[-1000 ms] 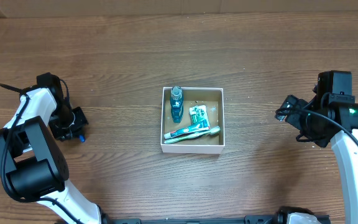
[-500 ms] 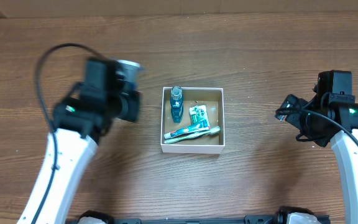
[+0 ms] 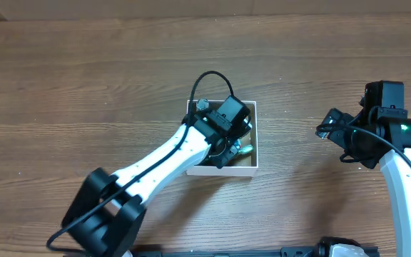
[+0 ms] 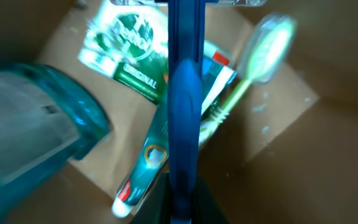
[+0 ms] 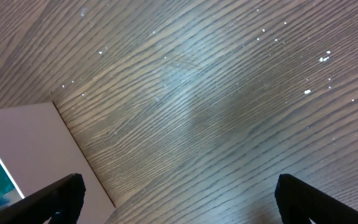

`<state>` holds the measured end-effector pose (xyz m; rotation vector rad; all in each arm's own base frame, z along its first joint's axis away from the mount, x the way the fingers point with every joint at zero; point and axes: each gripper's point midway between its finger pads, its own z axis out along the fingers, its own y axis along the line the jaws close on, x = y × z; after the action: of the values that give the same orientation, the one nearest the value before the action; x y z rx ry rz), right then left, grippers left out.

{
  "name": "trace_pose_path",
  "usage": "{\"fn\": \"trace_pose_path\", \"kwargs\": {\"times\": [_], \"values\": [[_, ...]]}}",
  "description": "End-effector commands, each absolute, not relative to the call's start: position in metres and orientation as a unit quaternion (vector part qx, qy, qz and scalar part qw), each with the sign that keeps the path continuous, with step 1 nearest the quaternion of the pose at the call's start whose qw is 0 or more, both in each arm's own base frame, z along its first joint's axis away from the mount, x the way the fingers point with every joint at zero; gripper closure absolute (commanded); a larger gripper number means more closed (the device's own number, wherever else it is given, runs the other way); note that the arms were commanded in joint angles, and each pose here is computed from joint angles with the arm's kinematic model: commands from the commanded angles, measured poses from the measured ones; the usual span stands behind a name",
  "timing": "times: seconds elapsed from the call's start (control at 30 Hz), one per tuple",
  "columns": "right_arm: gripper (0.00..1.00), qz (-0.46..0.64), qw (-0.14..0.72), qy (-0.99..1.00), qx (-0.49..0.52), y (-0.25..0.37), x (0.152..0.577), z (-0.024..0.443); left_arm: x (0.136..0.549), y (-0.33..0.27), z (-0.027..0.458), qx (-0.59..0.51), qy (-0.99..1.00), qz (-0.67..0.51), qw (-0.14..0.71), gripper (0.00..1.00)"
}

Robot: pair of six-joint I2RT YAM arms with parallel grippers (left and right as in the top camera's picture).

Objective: Pack container

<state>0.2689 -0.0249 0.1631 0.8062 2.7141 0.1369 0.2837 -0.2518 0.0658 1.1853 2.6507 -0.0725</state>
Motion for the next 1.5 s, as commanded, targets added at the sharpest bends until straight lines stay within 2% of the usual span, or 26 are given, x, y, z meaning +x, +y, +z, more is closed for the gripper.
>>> {"fn": "trace_pose_path", "kwargs": {"times": [0.0,0.03,0.13,0.2,0.27,0.33,0.43,0.5,0.6,0.73,0.77,0.83,1.0,1.1,1.2,1.33,1.47], "values": [[0.0,0.048,0.156,0.945,0.283,-0.027,0.27,0.164,0.284,-0.25,0.051,0.413,0.905,-0.013,0.102,0.68],[0.0,0.048,0.156,0.945,0.283,-0.027,0.27,0.164,0.287,-0.25,0.054,0.412,0.905,-0.009,0.108,0.68],[0.0,0.048,0.156,0.945,0.283,-0.027,0.27,0.164,0.301,-0.249,0.082,0.406,0.903,0.012,0.136,0.59],[0.0,0.047,0.157,0.945,0.283,-0.027,0.27,0.164,0.306,-0.254,0.117,0.404,0.901,0.007,0.16,0.59],[0.0,0.048,0.16,0.945,0.282,-0.027,0.271,0.164,0.309,-0.256,0.173,0.398,0.896,-0.004,0.198,0.57],[0.0,0.049,0.166,0.944,0.282,-0.027,0.274,0.165,0.312,-0.249,0.213,0.375,0.897,-0.002,0.234,0.53],[0.0,0.079,0.196,0.948,0.239,-0.018,0.29,0.174,0.321,-0.206,0.272,0.293,0.907,0.037,0.299,0.42],[0.0,0.087,0.229,0.946,0.211,-0.014,0.305,0.187,0.329,-0.161,0.303,0.207,0.918,0.034,0.337,0.28],[0.0,0.089,0.28,0.938,0.182,-0.01,0.326,0.207,0.342,-0.092,0.324,0.071,0.929,0.023,0.362,0.13],[0.0,0.07,0.292,0.943,0.143,0.0,0.356,0.203,0.365,-0.013,0.318,-0.066,0.934,-0.013,0.351,0.12],[0.0,0.06,0.284,0.948,0.129,0.004,0.36,0.196,0.367,-0.005,0.314,-0.078,0.935,-0.017,0.345,0.04],[0.0,0.033,0.271,0.956,0.103,0.011,0.375,0.176,0.374,0.015,0.3,-0.121,0.938,-0.018,0.326,0.0],[0.0,0.053,0.304,0.947,0.09,0.021,0.401,0.176,0.388,0.026,0.27,-0.128,0.949,-0.009,0.287,0.0],[0.0,0.057,0.289,0.952,0.087,0.023,0.385,0.18,0.381,0.025,0.264,-0.113,0.957,-0.004,0.268,0.0],[0.0,0.064,0.305,0.942,0.121,0.02,0.366,0.204,0.365,0.023,0.278,-0.111,0.953,-0.005,0.28,0.0],[0.0,0.061,0.369,0.917,0.138,0.012,0.341,0.236,0.332,0.016,0.291,-0.092,0.939,-0.008,0.33,0.0],[0.0,0.062,0.416,0.896,0.139,0.007,0.301,0.235,0.283,0.008,0.282,-0.064,0.91,-0.011,0.41,0.0]]}}
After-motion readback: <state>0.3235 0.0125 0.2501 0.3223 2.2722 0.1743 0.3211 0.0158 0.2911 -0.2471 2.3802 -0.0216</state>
